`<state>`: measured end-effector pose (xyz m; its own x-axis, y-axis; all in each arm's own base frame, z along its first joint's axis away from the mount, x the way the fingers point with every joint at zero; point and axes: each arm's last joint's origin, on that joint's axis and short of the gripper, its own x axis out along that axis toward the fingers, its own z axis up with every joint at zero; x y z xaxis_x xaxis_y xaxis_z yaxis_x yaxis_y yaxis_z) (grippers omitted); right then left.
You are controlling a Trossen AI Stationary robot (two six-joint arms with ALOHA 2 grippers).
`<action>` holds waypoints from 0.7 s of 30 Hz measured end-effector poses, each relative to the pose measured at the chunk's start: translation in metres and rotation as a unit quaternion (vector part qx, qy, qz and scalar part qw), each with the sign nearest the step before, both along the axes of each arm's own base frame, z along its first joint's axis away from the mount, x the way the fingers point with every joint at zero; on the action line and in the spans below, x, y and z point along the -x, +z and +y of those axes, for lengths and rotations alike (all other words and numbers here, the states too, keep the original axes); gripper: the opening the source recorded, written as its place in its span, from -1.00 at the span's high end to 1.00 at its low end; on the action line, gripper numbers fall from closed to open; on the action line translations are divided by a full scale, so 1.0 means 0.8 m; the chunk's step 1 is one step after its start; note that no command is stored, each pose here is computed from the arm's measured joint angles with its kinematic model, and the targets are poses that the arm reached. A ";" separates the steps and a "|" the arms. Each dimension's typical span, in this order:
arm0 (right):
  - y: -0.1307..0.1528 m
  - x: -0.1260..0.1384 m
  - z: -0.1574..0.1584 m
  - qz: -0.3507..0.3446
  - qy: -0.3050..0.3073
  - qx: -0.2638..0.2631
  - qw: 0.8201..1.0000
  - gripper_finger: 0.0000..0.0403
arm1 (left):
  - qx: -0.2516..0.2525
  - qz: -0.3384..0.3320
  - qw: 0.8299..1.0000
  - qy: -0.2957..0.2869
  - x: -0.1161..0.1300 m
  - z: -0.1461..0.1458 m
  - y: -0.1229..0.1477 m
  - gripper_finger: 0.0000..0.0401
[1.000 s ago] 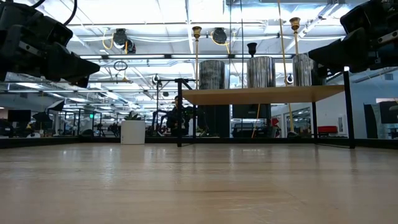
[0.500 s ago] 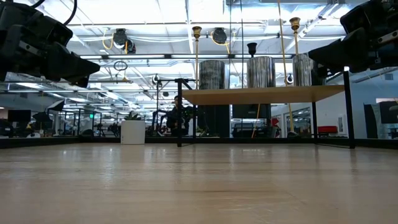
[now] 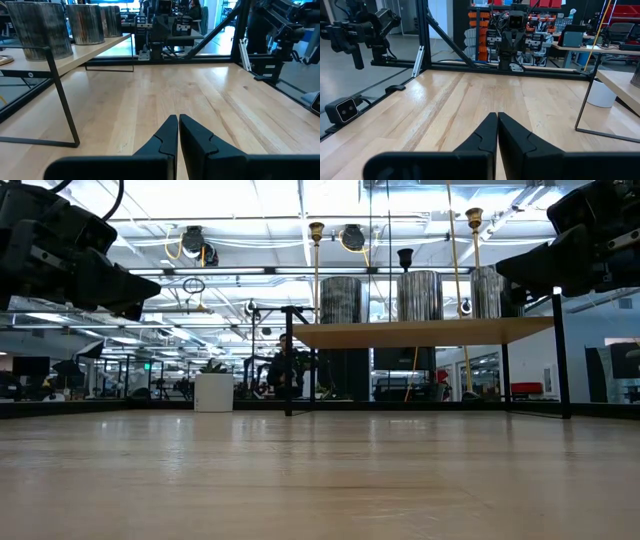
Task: Pick & Place candle stick holders
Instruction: Return to Home Position
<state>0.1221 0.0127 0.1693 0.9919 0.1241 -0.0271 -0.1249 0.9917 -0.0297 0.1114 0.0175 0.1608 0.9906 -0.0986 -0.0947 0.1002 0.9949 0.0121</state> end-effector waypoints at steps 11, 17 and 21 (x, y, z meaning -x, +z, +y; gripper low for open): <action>0.000 0.000 0.000 0.000 0.000 0.000 1.000 0.96 | 0.000 0.000 1.000 0.000 0.000 0.000 0.000 0.88; 0.000 0.000 0.000 0.000 0.000 0.000 1.000 0.97 | 0.000 0.000 1.000 0.000 0.000 0.000 0.000 0.88; 0.000 0.000 0.000 0.000 0.000 0.000 1.000 0.96 | 0.000 0.000 1.000 0.000 0.000 0.000 0.000 0.88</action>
<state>0.1221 0.0127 0.1693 0.9919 0.1240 -0.0269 -0.1248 0.9917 -0.0297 0.1114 0.0175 0.1608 0.9906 -0.0988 -0.0948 0.1003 0.9949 0.0112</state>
